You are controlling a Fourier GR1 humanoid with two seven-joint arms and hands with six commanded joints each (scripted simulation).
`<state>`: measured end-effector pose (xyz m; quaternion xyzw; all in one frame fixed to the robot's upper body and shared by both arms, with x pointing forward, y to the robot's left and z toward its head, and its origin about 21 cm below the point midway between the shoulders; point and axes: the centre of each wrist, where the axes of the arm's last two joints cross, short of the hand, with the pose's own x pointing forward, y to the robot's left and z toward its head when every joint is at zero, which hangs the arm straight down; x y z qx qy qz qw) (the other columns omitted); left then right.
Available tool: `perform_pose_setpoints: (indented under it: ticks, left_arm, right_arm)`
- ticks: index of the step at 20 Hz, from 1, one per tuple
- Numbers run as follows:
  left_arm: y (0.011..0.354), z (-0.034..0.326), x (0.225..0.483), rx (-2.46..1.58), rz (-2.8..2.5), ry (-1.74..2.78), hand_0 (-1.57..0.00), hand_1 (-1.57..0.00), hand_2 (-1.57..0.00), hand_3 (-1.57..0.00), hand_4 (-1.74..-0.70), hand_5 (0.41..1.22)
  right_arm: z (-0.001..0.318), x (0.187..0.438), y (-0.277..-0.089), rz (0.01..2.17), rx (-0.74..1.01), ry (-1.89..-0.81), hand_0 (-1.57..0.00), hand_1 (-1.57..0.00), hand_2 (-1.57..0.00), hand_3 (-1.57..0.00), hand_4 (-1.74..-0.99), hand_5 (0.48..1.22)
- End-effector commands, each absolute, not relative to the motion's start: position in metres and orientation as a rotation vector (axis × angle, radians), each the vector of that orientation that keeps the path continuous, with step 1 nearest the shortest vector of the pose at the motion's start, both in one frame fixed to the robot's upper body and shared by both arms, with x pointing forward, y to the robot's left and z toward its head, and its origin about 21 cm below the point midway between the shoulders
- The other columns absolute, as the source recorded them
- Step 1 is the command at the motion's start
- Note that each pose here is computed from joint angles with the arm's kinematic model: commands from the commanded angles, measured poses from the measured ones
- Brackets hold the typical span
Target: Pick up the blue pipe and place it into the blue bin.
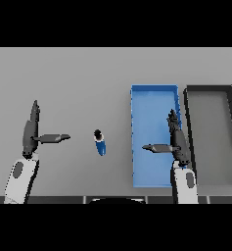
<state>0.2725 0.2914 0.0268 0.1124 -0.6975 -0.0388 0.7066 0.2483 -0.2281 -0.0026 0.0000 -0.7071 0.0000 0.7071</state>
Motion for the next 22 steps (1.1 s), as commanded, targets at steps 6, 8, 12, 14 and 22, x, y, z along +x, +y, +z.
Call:
perform_pose_setpoints:
  ticks: [6, 8, 12, 14, 22]
  left_arm:
    - [0.291, 0.026, 0.271, 0.245, -0.089, -1.561, 0.0, 0.0, 0.0, 0.0, -1.01, 0.586]
    - [0.314, 0.023, 0.253, 0.177, -0.337, -1.58, 0.0, 0.0, 0.0, 0.0, -1.01, 0.588]
    - [0.326, 0.027, 0.25, 0.135, -0.46, -1.568, 0.0, 0.0, 0.0, 0.0, -1.01, 0.587]
    - [0.329, 0.026, 0.247, 0.1, -0.47, -1.578, 0.0, 0.0, 0.0, 0.0, -1.01, 0.589]
    - [0.303, 0.037, 0.238, -0.11, -0.702, -1.487, 0.0, 0.0, 0.0, 0.0, -1.04, 0.532]
  right_arm:
    - [-0.001, 0.248, -0.226, -0.002, 0.001, -1.568, 0.0, 0.0, 0.0, 0.0, -1.222, 0.603]
    - [0.002, 0.229, -0.24, 0.195, -0.055, -1.662, 0.0, 0.0, 0.0, 0.0, -1.227, 0.603]
    - [0.009, 0.225, -0.241, 0.282, -0.078, -1.637, 0.0, 0.0, 0.0, 0.0, -1.231, 0.599]
    - [0.01, 0.224, -0.24, 0.296, -0.088, -1.64, 0.0, 0.0, 0.0, 0.0, -1.226, 0.593]
    - [0.015, 0.228, -0.243, 0.328, -0.075, -1.674, 0.0, 0.0, 0.0, 0.0, -1.225, 0.603]
